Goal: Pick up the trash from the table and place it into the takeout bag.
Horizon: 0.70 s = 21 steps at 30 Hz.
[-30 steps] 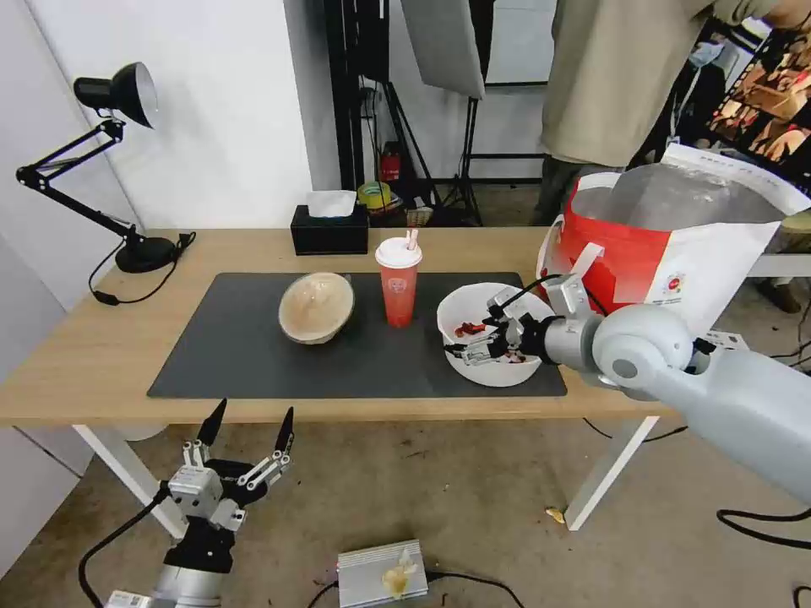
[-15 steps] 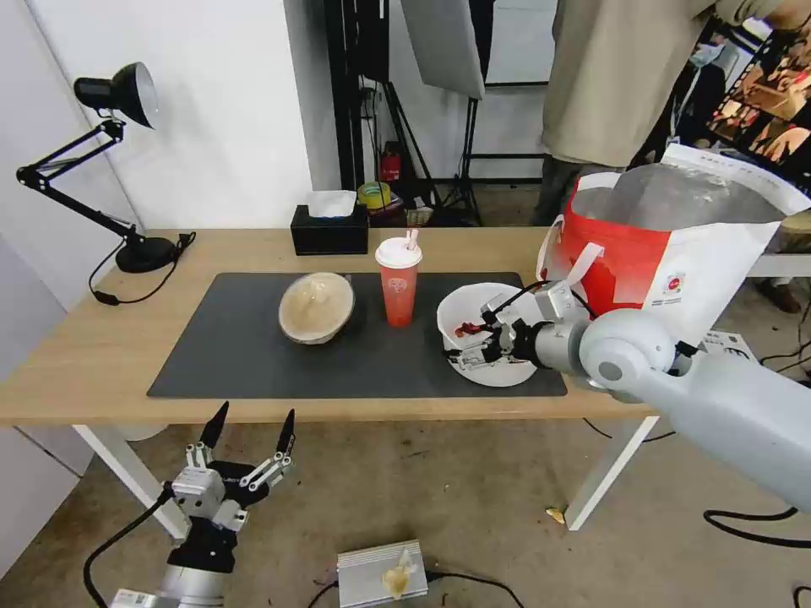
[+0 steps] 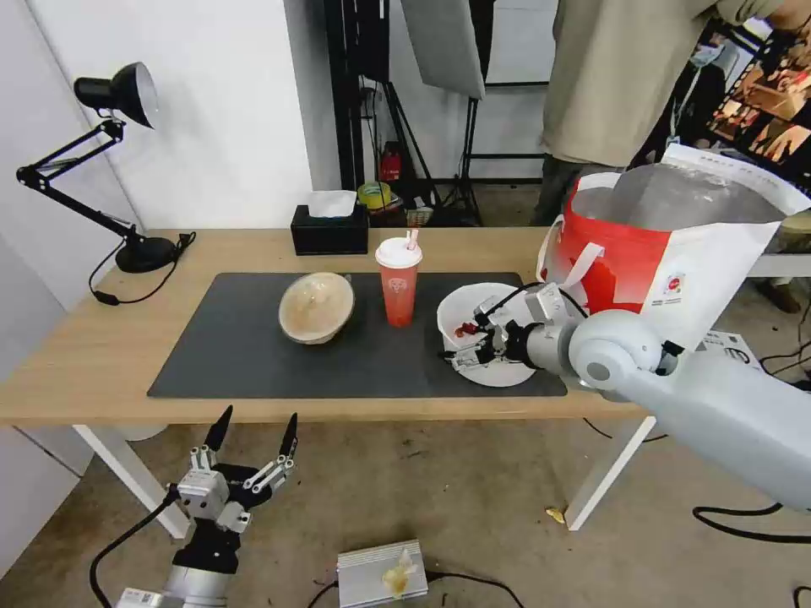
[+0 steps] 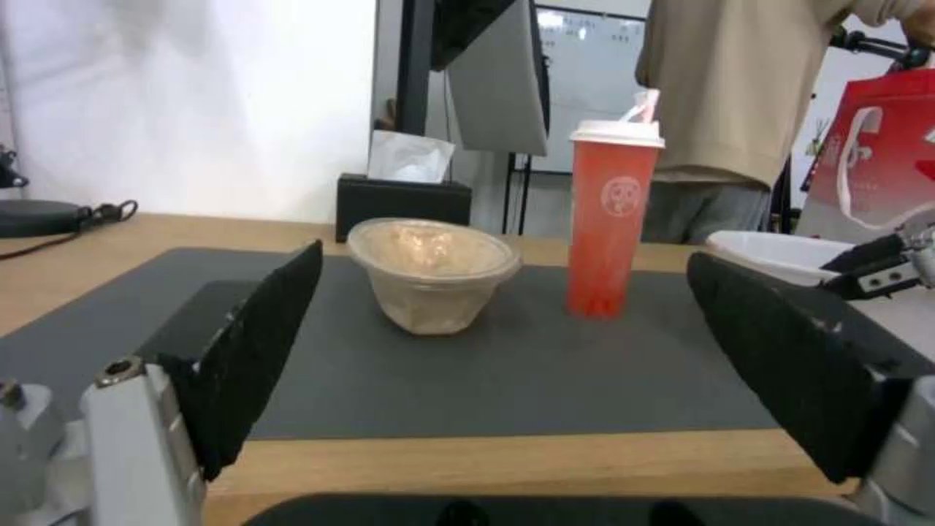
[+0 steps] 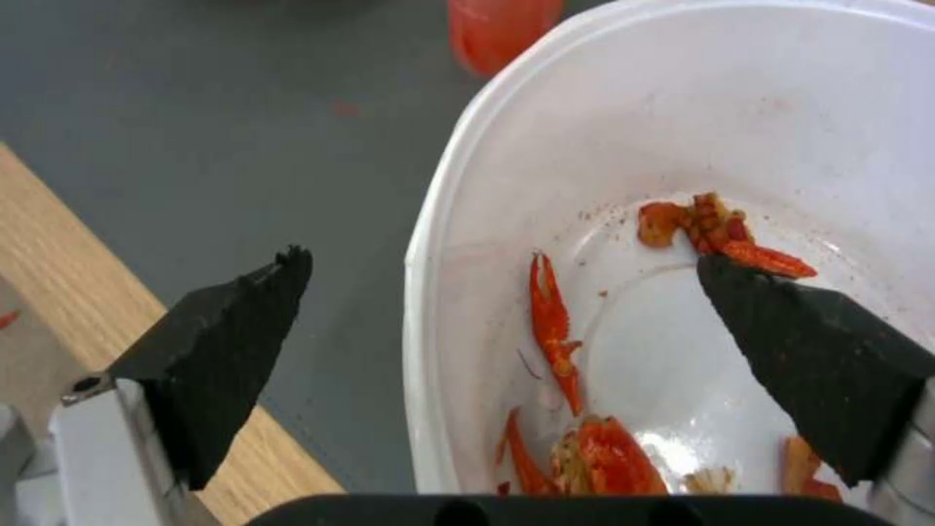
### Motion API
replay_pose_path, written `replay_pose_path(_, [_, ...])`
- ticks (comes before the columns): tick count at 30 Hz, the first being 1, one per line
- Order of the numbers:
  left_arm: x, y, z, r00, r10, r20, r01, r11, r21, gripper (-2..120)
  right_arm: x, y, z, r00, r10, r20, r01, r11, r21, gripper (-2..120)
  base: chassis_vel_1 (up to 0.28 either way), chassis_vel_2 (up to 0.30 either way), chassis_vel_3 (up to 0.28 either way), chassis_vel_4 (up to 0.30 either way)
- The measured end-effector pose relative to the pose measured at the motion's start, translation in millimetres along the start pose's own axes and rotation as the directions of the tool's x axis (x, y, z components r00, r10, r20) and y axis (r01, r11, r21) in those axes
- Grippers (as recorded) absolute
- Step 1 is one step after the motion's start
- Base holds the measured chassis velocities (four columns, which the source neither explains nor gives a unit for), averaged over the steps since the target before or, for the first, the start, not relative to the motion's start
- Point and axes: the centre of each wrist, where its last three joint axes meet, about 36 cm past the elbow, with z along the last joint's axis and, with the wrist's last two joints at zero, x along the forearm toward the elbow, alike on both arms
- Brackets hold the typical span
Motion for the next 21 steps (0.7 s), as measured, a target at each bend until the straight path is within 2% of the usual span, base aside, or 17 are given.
replay_pose_path(3, [-0.2,-0.1,0.8,1.0,0.001,0.0,-0.001,1.0,0.001,100,0.5,-0.4,1.0,1.0,0.002,-0.004,-0.002,1.0,0.002,100,0.0,0.0,0.0,0.0])
replay_pose_path(6, [-0.4,0.0,1.3,1.0,0.001,0.0,-0.001,1.0,0.002,100,0.8,0.0,1.6,1.0,-0.001,-0.006,0.001,1.0,0.004,93,0.0,0.0,0.0,0.0])
replay_pose_path(10, [0.3,-0.4,2.1,1.0,0.0,-0.001,0.0,1.0,0.004,100,0.0,1.2,2.9,1.0,-0.003,-0.011,0.003,1.0,0.007,78,0.0,0.0,0.0,0.0])
replay_pose_path(11, [0.3,-0.4,2.1,1.0,0.0,-0.001,0.0,1.0,0.004,100,0.0,1.2,2.9,1.0,-0.003,-0.011,0.003,1.0,0.007,78,0.0,0.0,0.0,0.0])
replay_pose_path(15, [2.9,-1.3,3.1,1.0,-0.001,0.006,0.001,1.0,0.002,100,-1.6,2.9,5.0,1.0,-0.007,-0.016,0.007,1.0,0.007,57,0.0,0.0,0.0,0.0])
replay_pose_path(18, [3.2,-2.1,3.5,1.0,0.0,0.007,0.0,1.0,0.005,100,-2.0,3.3,5.2,1.0,-0.008,-0.016,0.008,1.0,0.007,51,0.0,0.0,0.0,0.0])
replay_pose_path(19, [3.1,-3.0,3.7,1.0,0.002,0.008,-0.002,1.0,0.007,100,-2.3,3.7,5.4,1.0,-0.009,-0.016,0.01,1.0,0.007,42,0.0,0.0,0.0,0.0])
replay_pose_path(21, [3.1,-3.1,3.7,1.0,0.002,0.008,-0.002,1.0,0.008,100,-2.3,3.9,5.3,1.0,-0.01,-0.016,0.01,1.0,0.007,41,0.0,0.0,0.0,0.0])
